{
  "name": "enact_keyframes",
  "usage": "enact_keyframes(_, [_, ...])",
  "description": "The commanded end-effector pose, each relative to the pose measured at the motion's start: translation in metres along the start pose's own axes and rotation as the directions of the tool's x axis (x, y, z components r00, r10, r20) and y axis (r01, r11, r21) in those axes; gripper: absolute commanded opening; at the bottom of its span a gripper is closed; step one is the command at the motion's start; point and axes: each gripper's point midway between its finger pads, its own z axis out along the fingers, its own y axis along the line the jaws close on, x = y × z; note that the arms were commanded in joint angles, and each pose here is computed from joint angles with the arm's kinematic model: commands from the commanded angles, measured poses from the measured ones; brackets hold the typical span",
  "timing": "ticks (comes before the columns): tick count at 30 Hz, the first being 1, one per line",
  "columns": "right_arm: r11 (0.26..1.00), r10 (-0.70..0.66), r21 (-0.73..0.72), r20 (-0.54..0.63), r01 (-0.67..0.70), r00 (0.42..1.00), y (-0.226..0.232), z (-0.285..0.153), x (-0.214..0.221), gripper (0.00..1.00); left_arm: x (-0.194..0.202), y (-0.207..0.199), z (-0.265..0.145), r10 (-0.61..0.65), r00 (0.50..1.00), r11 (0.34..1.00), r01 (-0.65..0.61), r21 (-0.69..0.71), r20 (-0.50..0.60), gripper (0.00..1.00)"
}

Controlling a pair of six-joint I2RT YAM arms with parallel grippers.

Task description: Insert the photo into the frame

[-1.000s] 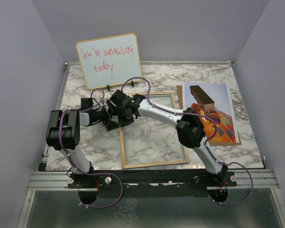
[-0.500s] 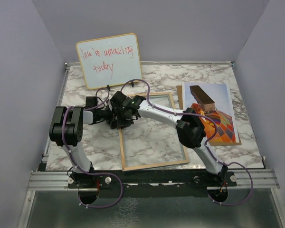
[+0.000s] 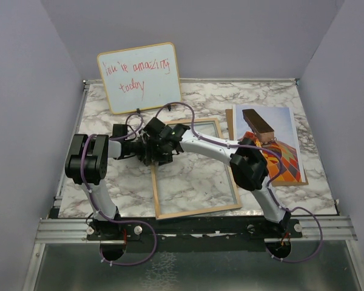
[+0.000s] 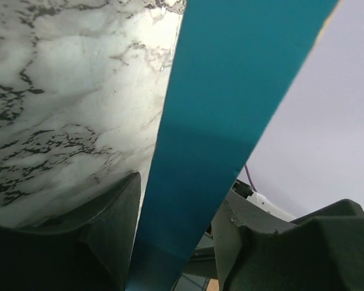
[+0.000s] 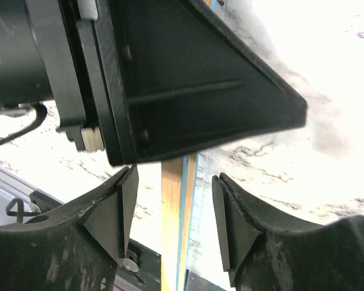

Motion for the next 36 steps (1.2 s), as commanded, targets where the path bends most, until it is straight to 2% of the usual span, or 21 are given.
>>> enact_keyframes(1, [0.998, -0.027, -0.05, 0.075, 0.031, 0.997, 0.011, -0.029, -0.01, 0.63, -0.006, 0.019, -0.004, -0.004, 1.0, 0.998, 0.004, -0.059, 0.009, 0.5])
enact_keyframes(5, [0.995, -0.073, -0.058, 0.099, 0.079, 0.992, 0.007, -0.044, -0.008, 0.7, -0.008, 0.018, -0.004, 0.01, 1.0, 0.998, -0.01, -0.06, 0.003, 0.51])
enact_keyframes(8, [0.991, -0.107, -0.07, 0.143, 0.118, 0.984, 0.003, -0.06, -0.009, 0.72, -0.008, 0.018, -0.004, 0.02, 1.0, 0.998, -0.02, -0.06, 0.0, 0.56])
enact_keyframes(12, [0.992, -0.068, -0.088, 0.202, 0.087, 0.977, -0.016, -0.083, -0.015, 0.73, -0.005, 0.02, -0.004, 0.014, 1.0, 0.998, -0.015, -0.057, -0.012, 0.56])
enact_keyframes(18, [0.993, 0.114, -0.069, 0.225, -0.101, 0.968, -0.085, -0.096, -0.033, 0.72, -0.005, 0.013, -0.006, 0.022, 1.0, 0.999, -0.023, -0.044, -0.01, 0.49])
enact_keyframes(23, [0.974, 0.221, -0.012, 0.231, -0.224, 0.947, -0.143, -0.098, -0.037, 0.72, -0.006, 0.004, -0.009, 0.093, 0.996, 0.996, -0.093, -0.018, -0.009, 0.41])
enact_keyframes(30, [0.961, 0.268, -0.004, 0.269, -0.277, 0.925, -0.189, -0.106, -0.051, 0.72, -0.013, -0.014, -0.013, 0.199, 0.98, 0.98, -0.199, 0.027, -0.004, 0.3])
enact_keyframes(36, [0.954, 0.293, -0.031, 0.307, -0.299, 0.905, -0.216, -0.118, -0.068, 0.72, -0.014, -0.028, -0.015, 0.277, 0.961, 0.958, -0.275, 0.078, -0.012, 0.29])
